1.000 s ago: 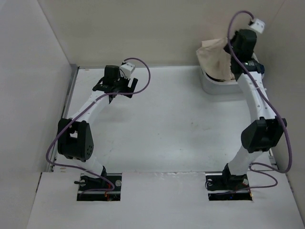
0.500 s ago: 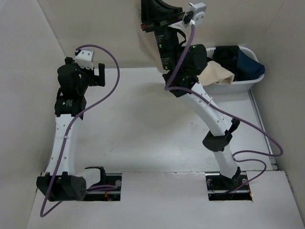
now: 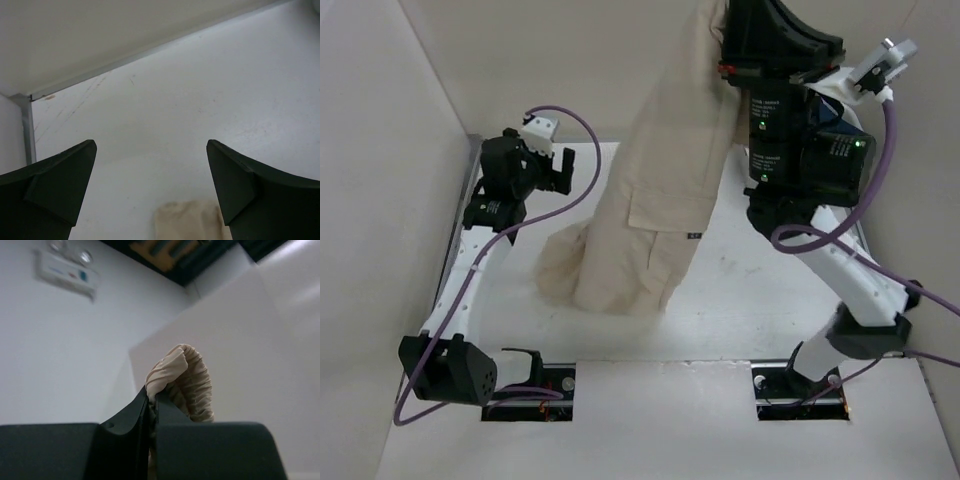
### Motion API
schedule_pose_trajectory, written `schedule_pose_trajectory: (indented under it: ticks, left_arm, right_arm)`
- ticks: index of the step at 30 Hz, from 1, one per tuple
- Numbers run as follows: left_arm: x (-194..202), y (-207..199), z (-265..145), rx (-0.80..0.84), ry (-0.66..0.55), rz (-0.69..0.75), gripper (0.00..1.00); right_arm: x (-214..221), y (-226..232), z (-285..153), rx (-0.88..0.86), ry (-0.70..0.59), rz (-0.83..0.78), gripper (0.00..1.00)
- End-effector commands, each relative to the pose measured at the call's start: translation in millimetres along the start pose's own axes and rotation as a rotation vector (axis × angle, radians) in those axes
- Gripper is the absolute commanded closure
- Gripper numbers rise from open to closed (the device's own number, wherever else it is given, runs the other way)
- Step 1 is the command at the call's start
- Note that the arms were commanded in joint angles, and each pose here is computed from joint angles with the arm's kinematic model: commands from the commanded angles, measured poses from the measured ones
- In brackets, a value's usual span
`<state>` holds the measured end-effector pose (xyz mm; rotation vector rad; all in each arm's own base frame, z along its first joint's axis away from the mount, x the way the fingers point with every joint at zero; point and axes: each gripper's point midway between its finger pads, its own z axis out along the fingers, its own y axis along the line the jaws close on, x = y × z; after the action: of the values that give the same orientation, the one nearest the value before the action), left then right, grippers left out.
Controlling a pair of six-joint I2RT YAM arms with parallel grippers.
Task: Fold and stack the trousers
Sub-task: Move the trousers to the center of the board, then flatten the trousers out
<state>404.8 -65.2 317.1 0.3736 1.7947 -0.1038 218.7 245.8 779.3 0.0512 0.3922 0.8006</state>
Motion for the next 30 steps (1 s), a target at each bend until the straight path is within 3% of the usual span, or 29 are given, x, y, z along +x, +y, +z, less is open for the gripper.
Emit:
schedule_pose_trajectory:
  ticks: [1,6,11,14,18,25,26,27,30]
  left_arm:
    - [24,-22,8,0.071,0.050,0.110,0.04]
    - [48,-15,5,0.097,0.145,0.198,0.04]
    - [118,-89,-47,0.554,0.439,0.332,0.07]
    - [178,-133,-80,0.739,0.631,0.384,0.10]
    - [245,-154,-89,0.791,0.784,0.501,0.10]
    - [298,-171,-73,0.806,0.941,0.529,0.16]
    - [306,-170,-68,0.795,0.968,0.525,0.22]
    - [312,-170,-64,0.787,0.997,0.516,0.35]
    - [311,-157,-39,0.694,1.027,0.465,0.86]
  right_arm:
    - [47,-83,-56,0.286,0.180,-0.149,0.99]
    - [55,-208,-195,0.683,0.401,-0.427,0.99]
    - [43,-260,-309,0.839,0.540,-0.576,0.98]
    - [36,-259,-346,0.846,0.574,-0.515,0.96]
    - [40,-255,-375,0.846,0.624,-0.413,0.96]
    - [43,-266,-421,0.930,0.645,-0.232,0.94]
    - [46,-267,-427,0.932,0.652,-0.191,0.94]
    - [50,-267,-431,0.930,0.665,-0.164,0.94]
    - [65,-265,-439,0.895,0.731,-0.070,0.96]
